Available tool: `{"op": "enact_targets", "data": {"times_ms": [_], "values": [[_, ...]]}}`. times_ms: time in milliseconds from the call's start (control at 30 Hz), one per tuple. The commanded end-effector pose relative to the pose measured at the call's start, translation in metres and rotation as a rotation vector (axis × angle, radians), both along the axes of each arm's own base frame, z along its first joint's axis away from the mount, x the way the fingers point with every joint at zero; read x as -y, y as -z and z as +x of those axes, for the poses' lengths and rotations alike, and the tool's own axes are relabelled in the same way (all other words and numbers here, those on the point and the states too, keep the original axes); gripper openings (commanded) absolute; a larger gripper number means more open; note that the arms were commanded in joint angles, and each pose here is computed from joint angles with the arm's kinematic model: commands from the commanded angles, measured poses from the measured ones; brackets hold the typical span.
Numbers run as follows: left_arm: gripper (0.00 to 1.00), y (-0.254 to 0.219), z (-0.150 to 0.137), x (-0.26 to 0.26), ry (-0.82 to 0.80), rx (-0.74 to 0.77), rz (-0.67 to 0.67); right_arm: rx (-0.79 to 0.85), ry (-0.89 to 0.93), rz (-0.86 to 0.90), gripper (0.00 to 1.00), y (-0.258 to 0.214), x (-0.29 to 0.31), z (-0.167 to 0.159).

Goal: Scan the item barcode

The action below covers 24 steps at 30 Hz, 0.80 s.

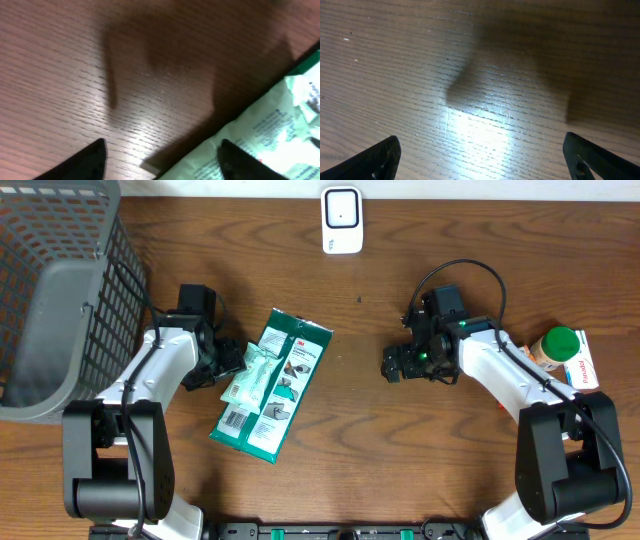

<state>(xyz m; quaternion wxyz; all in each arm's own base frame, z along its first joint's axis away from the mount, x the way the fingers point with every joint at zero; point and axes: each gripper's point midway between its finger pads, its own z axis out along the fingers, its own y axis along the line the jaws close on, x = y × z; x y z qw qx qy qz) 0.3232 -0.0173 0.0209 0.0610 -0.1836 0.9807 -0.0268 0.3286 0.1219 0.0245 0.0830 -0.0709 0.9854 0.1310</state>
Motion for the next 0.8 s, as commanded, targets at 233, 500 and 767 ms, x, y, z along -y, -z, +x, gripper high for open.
{"op": "enact_targets", "data": {"times_ms": [233,500,767], "values": [[0.48,0.007,-0.023,0.005,-0.012,-0.089,-0.030,0.028,-0.017,0.009,0.99,-0.008,-0.005,0.005],[0.47,0.003,-0.030,0.039,0.025,-0.115,-0.186,0.017,-0.028,0.054,0.99,-0.010,-0.012,0.003],[0.47,0.002,-0.040,0.071,0.119,-0.138,-0.212,-0.024,-0.078,0.263,0.99,-0.025,-0.046,-0.007]]}}
